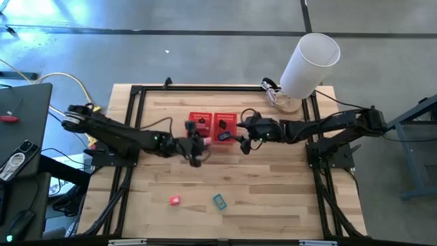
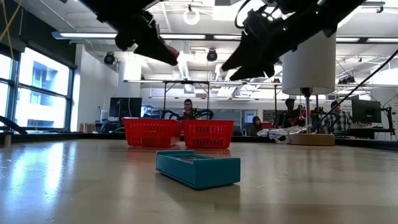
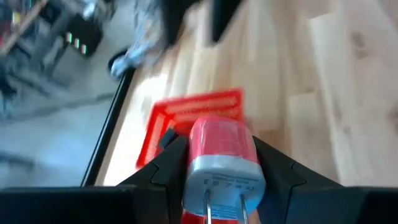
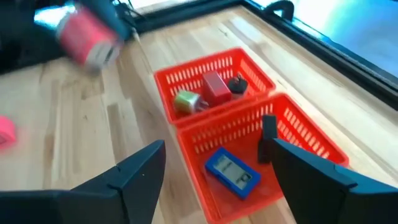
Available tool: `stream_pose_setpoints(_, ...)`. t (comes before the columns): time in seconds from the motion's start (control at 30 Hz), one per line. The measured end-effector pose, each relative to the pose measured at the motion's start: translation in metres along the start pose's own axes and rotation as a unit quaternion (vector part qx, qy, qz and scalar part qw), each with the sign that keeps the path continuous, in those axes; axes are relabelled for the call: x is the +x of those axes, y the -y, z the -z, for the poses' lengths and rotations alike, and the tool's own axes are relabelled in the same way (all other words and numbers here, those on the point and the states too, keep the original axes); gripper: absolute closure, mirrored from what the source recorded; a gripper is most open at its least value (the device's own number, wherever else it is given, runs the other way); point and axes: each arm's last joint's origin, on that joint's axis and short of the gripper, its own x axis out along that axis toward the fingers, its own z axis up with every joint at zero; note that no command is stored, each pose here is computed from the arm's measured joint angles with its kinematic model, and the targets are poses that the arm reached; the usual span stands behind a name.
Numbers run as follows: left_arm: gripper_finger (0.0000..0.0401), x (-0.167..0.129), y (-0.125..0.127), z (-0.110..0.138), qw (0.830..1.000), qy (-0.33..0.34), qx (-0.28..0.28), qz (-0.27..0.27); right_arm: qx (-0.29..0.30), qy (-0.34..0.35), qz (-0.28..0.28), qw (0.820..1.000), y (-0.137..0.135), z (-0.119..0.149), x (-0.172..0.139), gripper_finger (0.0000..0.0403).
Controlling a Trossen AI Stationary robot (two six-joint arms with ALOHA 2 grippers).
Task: Pick & Place Office items
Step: Put the pink white charger adapter into the left red bin
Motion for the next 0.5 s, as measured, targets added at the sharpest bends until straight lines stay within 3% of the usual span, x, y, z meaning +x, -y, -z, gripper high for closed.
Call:
stream_pose_setpoints(0.1,0.0274,-0.005,-0.015,0.005,0.999,-0.024,-0.036,-0.005,-0.003,-0.001,0.001,1.000,-0.002,0.001,-0.001,0.0127)
stream_pose_setpoints(0.23,0.0274,-0.006,-0.034,0.014,0.995,-0.056,-0.078,0.028,-0.003,0.001,0.000,1.000,-0.003,0.001,-0.001,0.0127)
stream_pose_setpoints(0.5,0.0274,0.004,-0.066,0.036,0.976,-0.156,-0.141,0.055,-0.004,0.008,0.000,1.000,-0.003,0.000,-0.001,0.0127)
